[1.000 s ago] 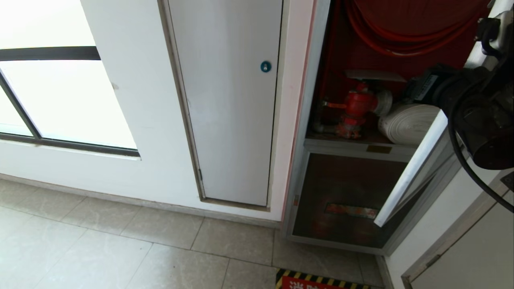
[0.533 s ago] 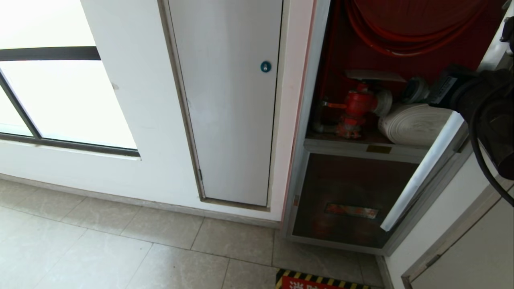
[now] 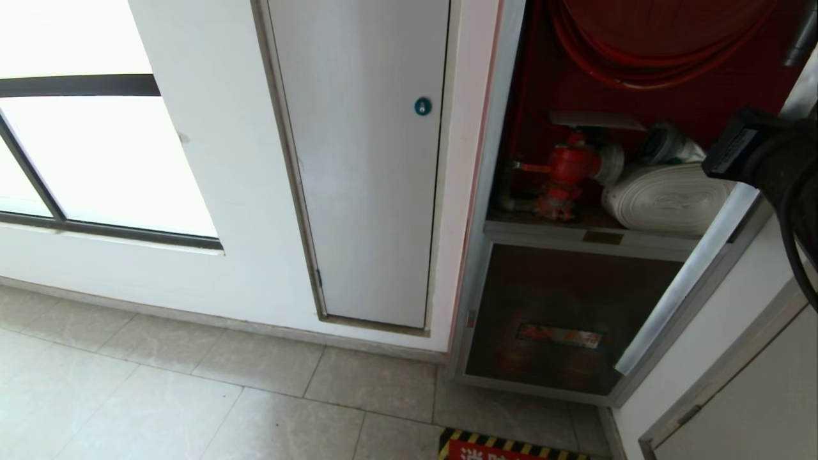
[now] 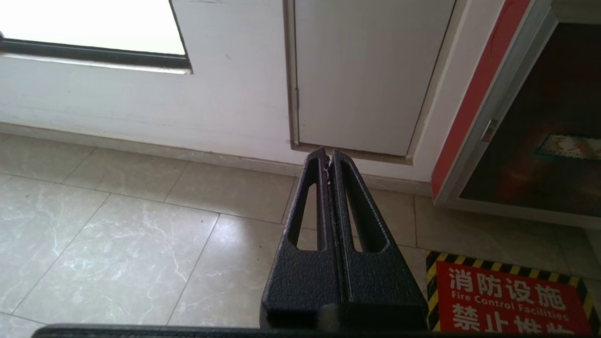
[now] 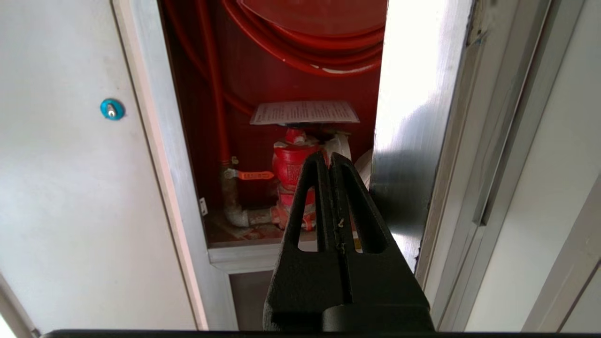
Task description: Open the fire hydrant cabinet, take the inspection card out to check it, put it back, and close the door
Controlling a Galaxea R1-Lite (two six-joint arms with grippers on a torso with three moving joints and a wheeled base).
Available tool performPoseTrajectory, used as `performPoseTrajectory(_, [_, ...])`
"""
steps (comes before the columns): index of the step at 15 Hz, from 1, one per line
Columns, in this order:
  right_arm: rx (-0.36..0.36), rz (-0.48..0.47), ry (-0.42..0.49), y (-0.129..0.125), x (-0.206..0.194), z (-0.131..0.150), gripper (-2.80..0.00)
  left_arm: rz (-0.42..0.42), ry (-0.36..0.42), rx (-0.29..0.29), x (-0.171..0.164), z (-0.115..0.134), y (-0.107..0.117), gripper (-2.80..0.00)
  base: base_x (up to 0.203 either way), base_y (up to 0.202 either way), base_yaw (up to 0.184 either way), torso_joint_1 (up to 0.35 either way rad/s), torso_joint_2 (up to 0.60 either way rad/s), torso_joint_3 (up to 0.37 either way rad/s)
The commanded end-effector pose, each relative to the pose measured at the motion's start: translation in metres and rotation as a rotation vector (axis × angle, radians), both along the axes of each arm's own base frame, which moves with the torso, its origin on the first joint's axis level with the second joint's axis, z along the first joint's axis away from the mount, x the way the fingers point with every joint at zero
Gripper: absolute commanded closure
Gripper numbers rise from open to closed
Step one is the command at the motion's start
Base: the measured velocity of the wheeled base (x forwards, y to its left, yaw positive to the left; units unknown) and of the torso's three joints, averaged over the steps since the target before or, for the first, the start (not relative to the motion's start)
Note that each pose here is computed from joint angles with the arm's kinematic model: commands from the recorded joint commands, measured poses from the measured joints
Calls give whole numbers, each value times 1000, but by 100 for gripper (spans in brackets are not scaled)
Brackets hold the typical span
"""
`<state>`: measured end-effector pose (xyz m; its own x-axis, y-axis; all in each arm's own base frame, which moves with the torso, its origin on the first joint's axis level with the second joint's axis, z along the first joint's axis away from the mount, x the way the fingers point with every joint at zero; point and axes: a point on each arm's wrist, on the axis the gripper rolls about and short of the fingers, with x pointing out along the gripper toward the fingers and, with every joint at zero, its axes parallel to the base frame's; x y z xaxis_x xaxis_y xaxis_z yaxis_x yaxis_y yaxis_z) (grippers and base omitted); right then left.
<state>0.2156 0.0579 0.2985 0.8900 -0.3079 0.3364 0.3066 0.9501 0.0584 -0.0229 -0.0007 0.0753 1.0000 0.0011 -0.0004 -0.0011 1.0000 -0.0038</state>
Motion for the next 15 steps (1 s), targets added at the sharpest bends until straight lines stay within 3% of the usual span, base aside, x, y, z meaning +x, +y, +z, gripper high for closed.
performPoseTrajectory(1, [-3, -6, -13, -1, -3, 4, 0, 2, 1, -1, 0, 0, 0, 0, 0, 0, 0, 0, 0, 0])
performPoseTrajectory(15, [-14, -16, -14, -2, -5, 5, 0, 0, 1, -1, 0, 0, 0, 0, 0, 0, 0, 0, 0, 0])
